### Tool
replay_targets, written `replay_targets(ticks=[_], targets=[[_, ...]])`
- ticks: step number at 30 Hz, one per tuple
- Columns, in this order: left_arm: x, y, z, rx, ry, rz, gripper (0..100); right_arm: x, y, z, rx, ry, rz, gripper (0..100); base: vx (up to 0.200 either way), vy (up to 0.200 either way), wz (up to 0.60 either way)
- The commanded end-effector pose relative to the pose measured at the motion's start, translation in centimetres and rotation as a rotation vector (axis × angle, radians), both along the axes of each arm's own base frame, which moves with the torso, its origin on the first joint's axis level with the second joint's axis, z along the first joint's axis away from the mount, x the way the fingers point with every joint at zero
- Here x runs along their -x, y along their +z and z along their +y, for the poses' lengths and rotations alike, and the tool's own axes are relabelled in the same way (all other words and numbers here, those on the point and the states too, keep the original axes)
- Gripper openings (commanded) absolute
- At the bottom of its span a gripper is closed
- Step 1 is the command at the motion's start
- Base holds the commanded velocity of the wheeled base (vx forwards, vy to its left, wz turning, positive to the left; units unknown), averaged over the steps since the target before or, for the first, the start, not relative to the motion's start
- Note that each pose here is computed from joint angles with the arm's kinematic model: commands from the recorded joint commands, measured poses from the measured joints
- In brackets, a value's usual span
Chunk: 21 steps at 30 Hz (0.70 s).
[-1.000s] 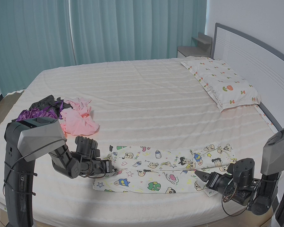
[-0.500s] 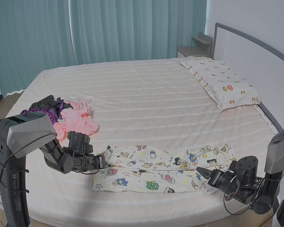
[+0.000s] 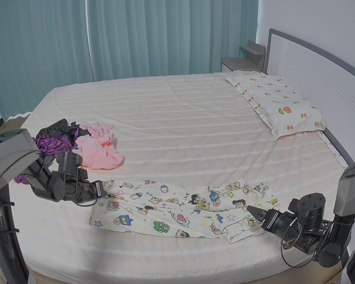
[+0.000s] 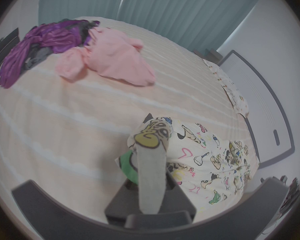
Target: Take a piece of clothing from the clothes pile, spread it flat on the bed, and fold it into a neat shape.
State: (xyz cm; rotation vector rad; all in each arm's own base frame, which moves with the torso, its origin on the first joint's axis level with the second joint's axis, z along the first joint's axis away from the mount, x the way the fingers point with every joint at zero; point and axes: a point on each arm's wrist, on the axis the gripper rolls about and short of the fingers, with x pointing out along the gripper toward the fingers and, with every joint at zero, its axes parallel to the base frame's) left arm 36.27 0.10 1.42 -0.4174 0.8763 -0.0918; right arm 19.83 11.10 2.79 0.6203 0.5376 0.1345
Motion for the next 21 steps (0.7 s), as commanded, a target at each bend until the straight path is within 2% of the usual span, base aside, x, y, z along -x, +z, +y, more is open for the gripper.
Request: replay_targets(ticks=[1, 3, 6, 8, 10, 14, 17, 21], targets=[[0.4, 3.0, 4.6, -0.037, 0.084, -0.057, 0, -0.2, 0.2, -0.1, -0.010, -0.006, -0.016, 100, 0.000, 0.000, 0.00], [0.7, 3.5, 5.9, -0.049, 0.112, -0.064, 0, -0.2, 0.2, -0.1, -0.010, -0.004, -0.015, 100, 0.000, 0.000, 0.00], [1.6, 5.2, 9.7, -0.074, 0.191, -0.058, 0, -0.2, 0.2, -0.2, -0.010, -0.009, -0.015, 100, 0.000, 0.000, 0.00], [1.8, 5.7, 10.5, -0.080, 0.206, -0.055, 0, -0.2, 0.2, -0.2, -0.011, -0.010, -0.015, 100, 0.000, 0.000, 0.00], [2.5, 7.1, 13.7, -0.097, 0.272, -0.050, 0, -0.2, 0.2, -0.2, -0.010, -0.009, -0.015, 100, 0.000, 0.000, 0.00], [3.0, 9.0, 16.4, -0.113, 0.342, -0.077, 0, -0.2, 0.2, -0.2, -0.011, -0.011, -0.015, 100, 0.000, 0.000, 0.00], [3.2, 10.2, 16.9, -0.117, 0.364, -0.053, 0, -0.2, 0.2, -0.2, -0.011, -0.012, -0.018, 100, 0.000, 0.000, 0.00], [4.1, 11.8, 15.1, -0.106, 0.332, -0.019, 0, -0.2, 0.2, -0.2, -0.012, -0.011, -0.016, 100, 0.000, 0.000, 0.00]])
